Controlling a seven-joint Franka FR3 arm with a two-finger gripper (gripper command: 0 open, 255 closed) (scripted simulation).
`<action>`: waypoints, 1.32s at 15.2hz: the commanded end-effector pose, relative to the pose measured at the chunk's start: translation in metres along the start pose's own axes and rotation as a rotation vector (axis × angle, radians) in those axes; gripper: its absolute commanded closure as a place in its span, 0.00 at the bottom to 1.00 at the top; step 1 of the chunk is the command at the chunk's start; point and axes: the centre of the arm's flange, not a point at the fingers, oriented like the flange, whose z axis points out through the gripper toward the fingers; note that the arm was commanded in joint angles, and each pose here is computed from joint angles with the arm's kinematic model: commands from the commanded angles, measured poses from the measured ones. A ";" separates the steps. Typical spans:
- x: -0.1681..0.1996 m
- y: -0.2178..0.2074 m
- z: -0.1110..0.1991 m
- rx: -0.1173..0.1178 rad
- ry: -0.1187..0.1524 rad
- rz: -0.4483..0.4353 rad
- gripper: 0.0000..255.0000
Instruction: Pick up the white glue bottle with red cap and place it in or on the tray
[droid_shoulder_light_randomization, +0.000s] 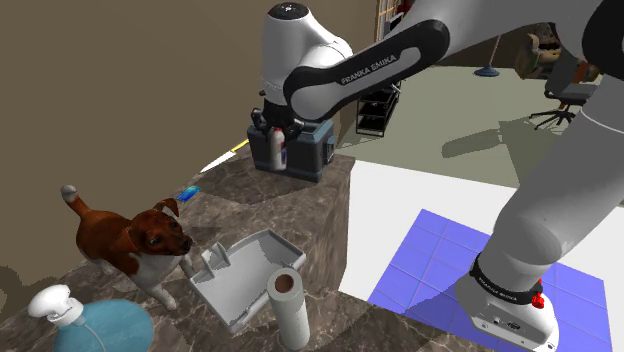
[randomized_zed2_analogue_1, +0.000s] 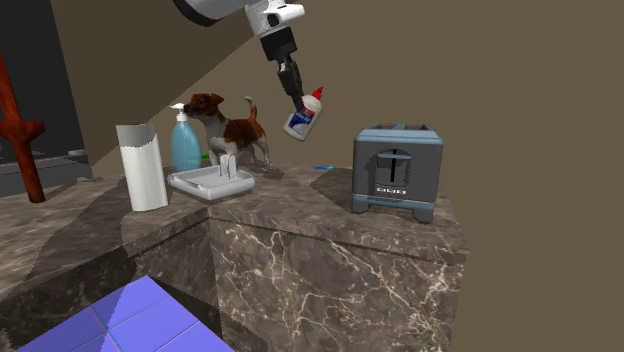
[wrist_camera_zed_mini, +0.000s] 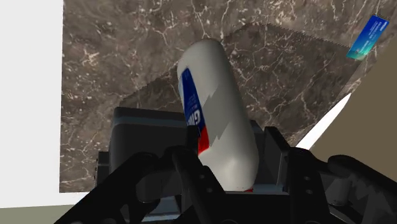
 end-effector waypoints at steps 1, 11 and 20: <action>-0.022 -0.004 -0.010 0.000 0.000 0.001 1.00; -0.145 -0.026 -0.053 0.000 0.000 0.001 1.00; -0.255 -0.045 -0.092 0.000 0.000 0.001 1.00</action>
